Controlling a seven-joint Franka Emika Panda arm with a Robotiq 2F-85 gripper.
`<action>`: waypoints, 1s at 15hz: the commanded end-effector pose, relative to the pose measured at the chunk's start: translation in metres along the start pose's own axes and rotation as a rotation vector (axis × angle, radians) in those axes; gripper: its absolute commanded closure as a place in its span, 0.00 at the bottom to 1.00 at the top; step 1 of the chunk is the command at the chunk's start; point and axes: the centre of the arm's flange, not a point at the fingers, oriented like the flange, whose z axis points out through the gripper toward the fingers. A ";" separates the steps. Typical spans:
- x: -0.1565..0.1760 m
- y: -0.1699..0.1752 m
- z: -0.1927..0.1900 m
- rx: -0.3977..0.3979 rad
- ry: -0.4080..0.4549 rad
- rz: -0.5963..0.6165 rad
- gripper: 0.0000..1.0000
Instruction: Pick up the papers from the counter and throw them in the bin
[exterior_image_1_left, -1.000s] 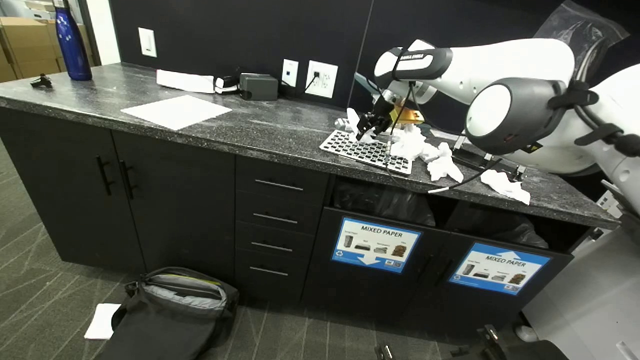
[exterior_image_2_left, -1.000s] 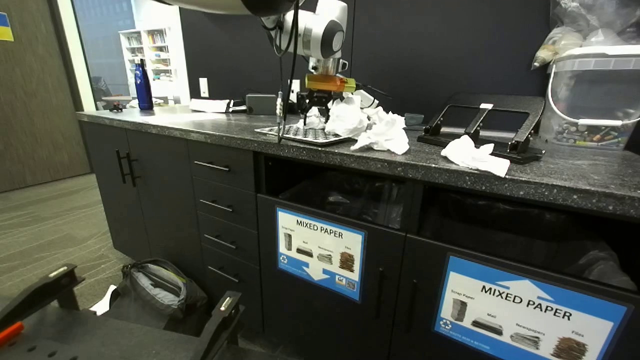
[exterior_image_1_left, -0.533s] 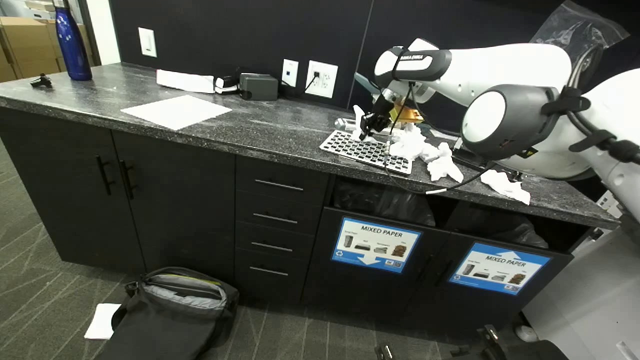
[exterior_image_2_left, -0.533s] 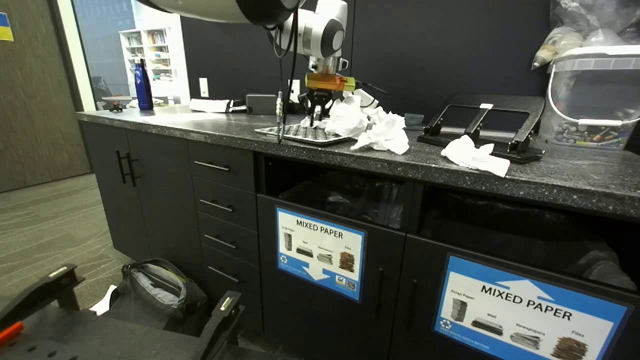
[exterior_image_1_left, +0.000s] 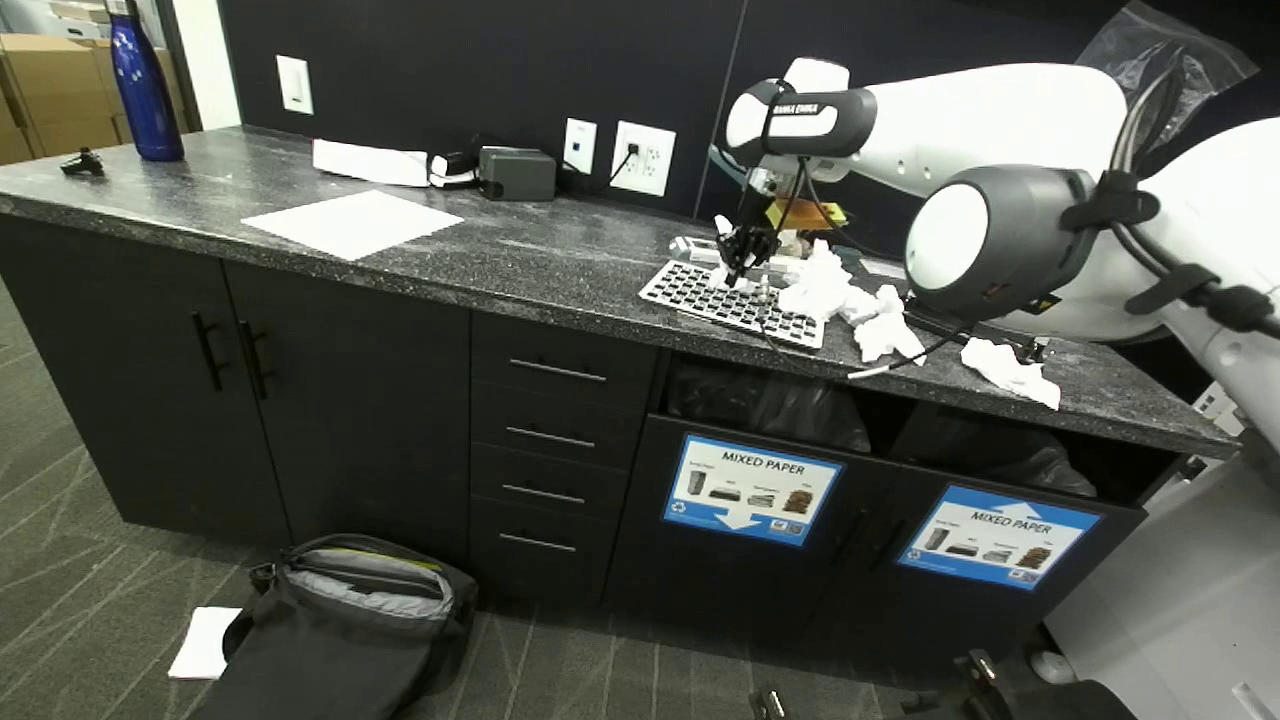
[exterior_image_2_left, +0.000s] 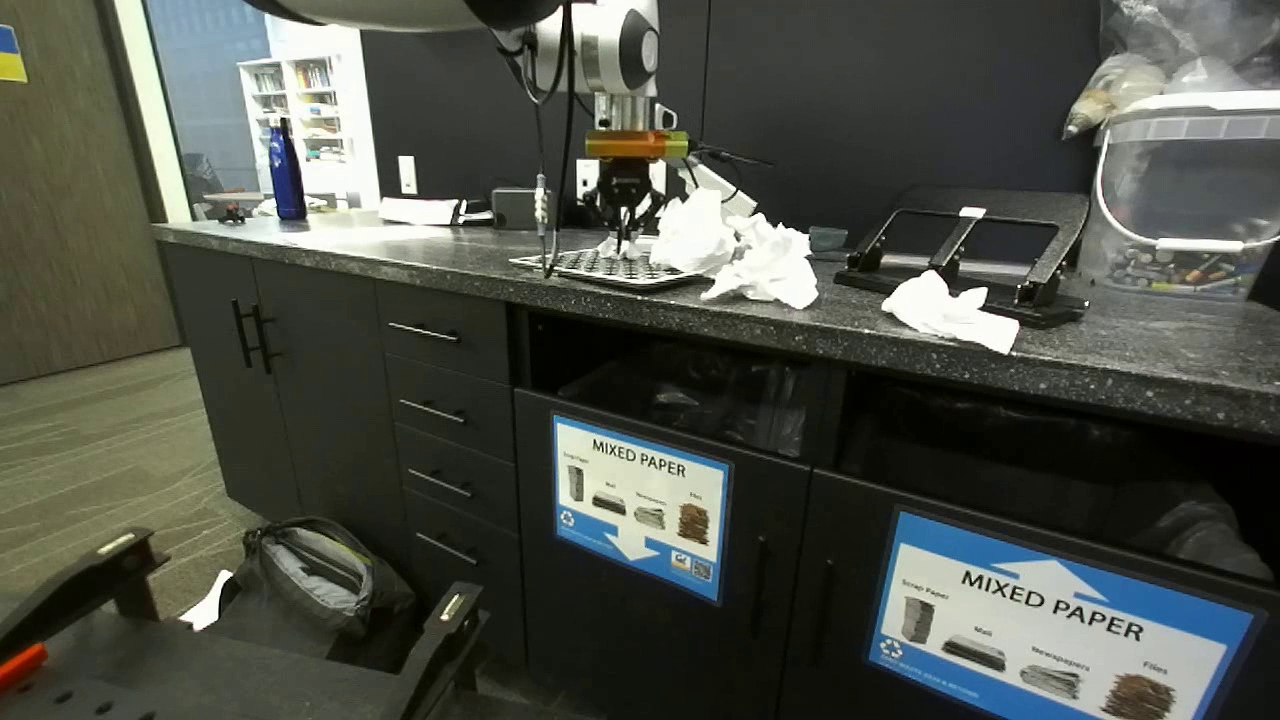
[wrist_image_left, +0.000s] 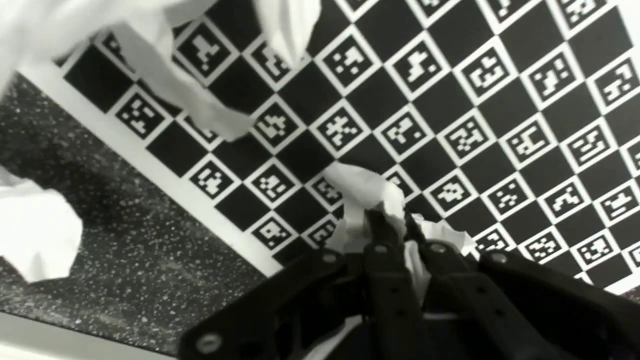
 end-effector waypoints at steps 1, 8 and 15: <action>0.012 -0.051 0.002 -0.031 -0.164 0.001 0.98; -0.031 -0.167 -0.013 -0.042 -0.436 0.043 0.98; -0.111 -0.195 -0.028 0.000 -0.814 -0.076 0.98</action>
